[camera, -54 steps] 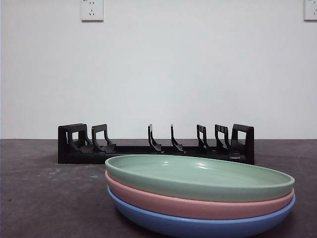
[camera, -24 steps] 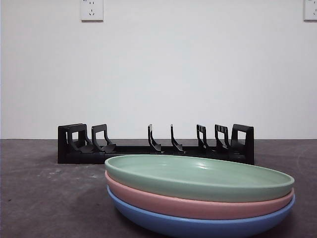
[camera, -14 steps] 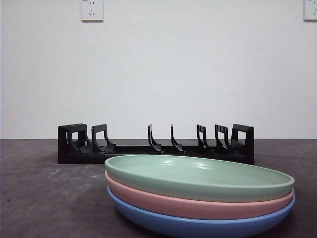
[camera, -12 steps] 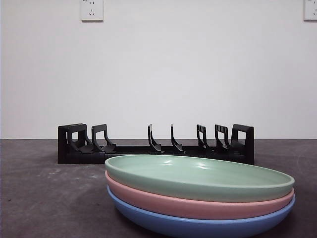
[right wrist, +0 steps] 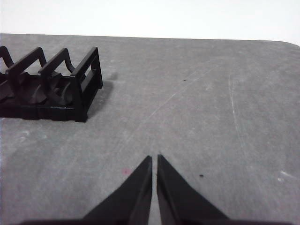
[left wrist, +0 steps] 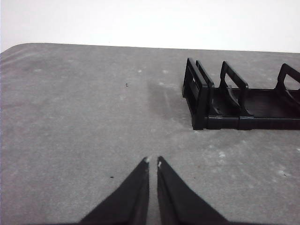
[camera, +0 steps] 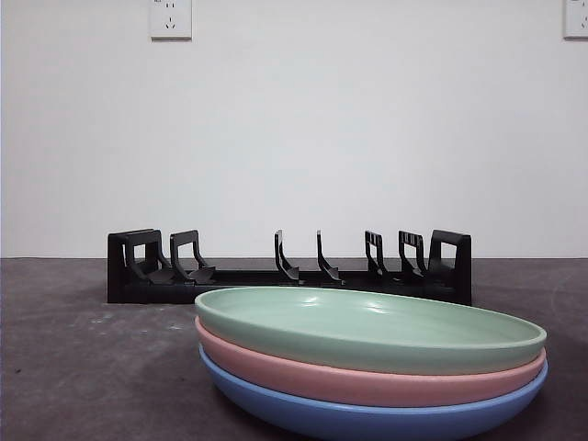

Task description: Place the plate

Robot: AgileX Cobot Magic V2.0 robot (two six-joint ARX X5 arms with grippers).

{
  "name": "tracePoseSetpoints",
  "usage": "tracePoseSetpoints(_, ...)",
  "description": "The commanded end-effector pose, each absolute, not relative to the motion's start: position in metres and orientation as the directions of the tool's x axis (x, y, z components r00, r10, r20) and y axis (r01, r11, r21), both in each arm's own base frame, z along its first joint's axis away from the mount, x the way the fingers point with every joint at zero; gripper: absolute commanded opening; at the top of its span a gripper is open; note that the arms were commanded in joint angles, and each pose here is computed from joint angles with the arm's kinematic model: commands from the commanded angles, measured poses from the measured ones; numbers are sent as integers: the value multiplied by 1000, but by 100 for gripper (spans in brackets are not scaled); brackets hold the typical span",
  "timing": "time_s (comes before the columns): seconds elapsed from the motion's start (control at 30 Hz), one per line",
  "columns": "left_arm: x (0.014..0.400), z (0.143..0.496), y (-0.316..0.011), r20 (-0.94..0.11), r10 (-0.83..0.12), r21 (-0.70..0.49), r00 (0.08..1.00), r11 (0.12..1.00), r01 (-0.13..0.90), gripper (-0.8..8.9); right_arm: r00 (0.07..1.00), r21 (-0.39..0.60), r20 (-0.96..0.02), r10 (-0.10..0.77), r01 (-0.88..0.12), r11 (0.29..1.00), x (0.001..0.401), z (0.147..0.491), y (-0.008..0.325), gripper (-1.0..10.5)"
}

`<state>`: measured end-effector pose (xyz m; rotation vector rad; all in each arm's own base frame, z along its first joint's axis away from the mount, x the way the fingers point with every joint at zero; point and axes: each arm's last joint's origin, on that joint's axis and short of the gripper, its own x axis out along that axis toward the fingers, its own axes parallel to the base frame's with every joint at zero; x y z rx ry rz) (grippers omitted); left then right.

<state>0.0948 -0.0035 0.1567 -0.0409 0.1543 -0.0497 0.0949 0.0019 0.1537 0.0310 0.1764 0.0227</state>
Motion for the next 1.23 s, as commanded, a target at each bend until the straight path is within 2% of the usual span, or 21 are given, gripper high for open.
tracePoseSetpoints(0.03,96,150,-3,-175,-50,-45,983,998,42,26,985,47,-171,25,-18,999,96,151,2,19)
tracePoseSetpoints(1.23,95,150,-3,-175,-50,-45,983,998,42,26,989,48,-145,32,-25,999,96,152,2,19)
